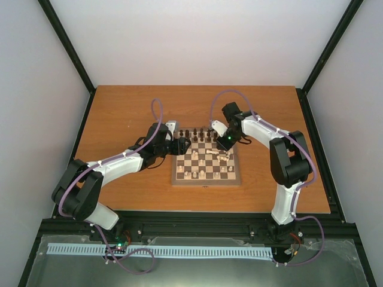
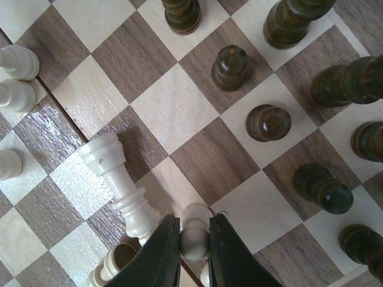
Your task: Set up the chess pieces on the board
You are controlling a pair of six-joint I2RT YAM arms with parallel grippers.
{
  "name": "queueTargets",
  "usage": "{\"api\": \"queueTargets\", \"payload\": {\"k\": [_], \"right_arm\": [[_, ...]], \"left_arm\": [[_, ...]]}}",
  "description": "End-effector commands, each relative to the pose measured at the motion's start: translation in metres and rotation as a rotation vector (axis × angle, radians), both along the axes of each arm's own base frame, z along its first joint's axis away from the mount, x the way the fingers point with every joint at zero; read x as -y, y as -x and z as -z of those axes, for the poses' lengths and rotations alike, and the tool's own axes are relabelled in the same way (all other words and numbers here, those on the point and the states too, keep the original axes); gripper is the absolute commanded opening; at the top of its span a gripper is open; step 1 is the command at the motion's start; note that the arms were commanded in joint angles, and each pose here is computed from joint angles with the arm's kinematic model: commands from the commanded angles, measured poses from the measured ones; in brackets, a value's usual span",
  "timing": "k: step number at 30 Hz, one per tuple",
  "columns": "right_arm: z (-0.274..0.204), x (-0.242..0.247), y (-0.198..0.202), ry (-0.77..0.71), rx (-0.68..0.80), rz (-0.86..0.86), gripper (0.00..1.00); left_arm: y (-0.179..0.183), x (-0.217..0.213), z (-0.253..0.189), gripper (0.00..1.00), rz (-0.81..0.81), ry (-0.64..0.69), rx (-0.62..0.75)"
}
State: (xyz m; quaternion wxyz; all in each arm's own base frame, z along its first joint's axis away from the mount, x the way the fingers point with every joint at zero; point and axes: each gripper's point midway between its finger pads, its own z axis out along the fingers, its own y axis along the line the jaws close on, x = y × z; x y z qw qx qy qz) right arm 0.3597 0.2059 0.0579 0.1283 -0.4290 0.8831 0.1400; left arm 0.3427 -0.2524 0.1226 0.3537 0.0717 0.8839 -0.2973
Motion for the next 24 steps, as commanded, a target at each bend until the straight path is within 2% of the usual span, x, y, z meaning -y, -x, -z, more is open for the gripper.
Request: {"api": "queueTargets", "payload": {"k": [1,5,9,16,24], "right_arm": [[-0.022,-0.005,-0.006,-0.019,0.060,0.005,0.14],[-0.050,-0.004,-0.009,-0.040,0.130,0.014,0.13],[-0.071,-0.008,0.006,-0.095,0.148,-0.026,0.13],[-0.045,-0.018,0.062,-0.051,0.087,-0.179,0.13],[-0.017,-0.019,0.088,0.009,0.031,-0.243,0.14]], "left_arm": [[-0.010,0.010,-0.022,0.69,0.022,0.034,0.058],[-0.009,0.011,-0.023,0.69,0.022,0.034,0.059],[-0.009,0.011,-0.023,0.69,0.022,0.034,0.059],[-0.010,0.011,-0.023,0.69,0.022,0.034,0.059],[-0.010,0.010,-0.021,0.69,0.021,0.030,0.058]]}}
